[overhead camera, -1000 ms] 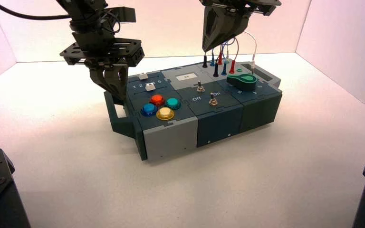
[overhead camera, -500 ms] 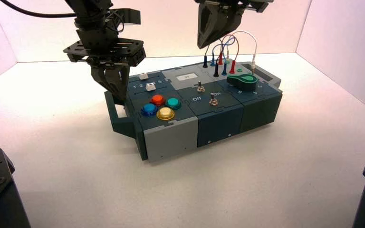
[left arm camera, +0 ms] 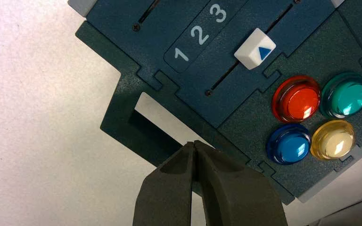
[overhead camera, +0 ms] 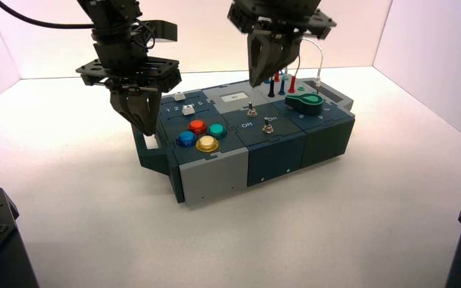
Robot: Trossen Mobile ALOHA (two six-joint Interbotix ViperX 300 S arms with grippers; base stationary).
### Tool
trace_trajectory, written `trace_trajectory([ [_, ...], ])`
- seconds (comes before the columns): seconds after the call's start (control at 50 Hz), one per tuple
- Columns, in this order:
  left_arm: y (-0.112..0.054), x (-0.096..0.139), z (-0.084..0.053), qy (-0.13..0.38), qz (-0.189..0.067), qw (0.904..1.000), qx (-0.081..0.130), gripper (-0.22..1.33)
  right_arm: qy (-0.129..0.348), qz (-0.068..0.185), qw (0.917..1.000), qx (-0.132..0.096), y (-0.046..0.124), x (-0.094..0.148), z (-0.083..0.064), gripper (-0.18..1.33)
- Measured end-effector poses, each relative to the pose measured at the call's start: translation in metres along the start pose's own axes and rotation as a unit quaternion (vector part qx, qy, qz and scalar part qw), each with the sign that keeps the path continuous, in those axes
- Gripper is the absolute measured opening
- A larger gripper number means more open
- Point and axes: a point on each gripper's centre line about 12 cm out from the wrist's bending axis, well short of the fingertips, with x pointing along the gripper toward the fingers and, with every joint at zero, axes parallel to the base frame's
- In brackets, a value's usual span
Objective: Flip the top switch on with the right gripper.
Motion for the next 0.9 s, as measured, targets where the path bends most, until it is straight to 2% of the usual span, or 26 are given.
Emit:
trace_trajectory([
  [0.14, 0.001, -0.001, 0.002, 0.001, 0.001, 1.0, 0.003, -0.16, 0.024, 0.002, 0.9997, 0.012, 0.0, 0.015, -0.004, -0.13],
  [0.34, 0.001, 0.001, 0.004, 0.002, 0.001, 1.0, 0.004, -0.16, 0.039, 0.0, 0.9991, 0.014, -0.001, 0.029, -0.002, -0.14],
  [0.9, 0.001, 0.003, 0.005, 0.002, 0.002, 1.0, 0.008, -0.16, 0.034, 0.003, 0.9993, 0.016, 0.003, 0.037, 0.017, -0.14],
])
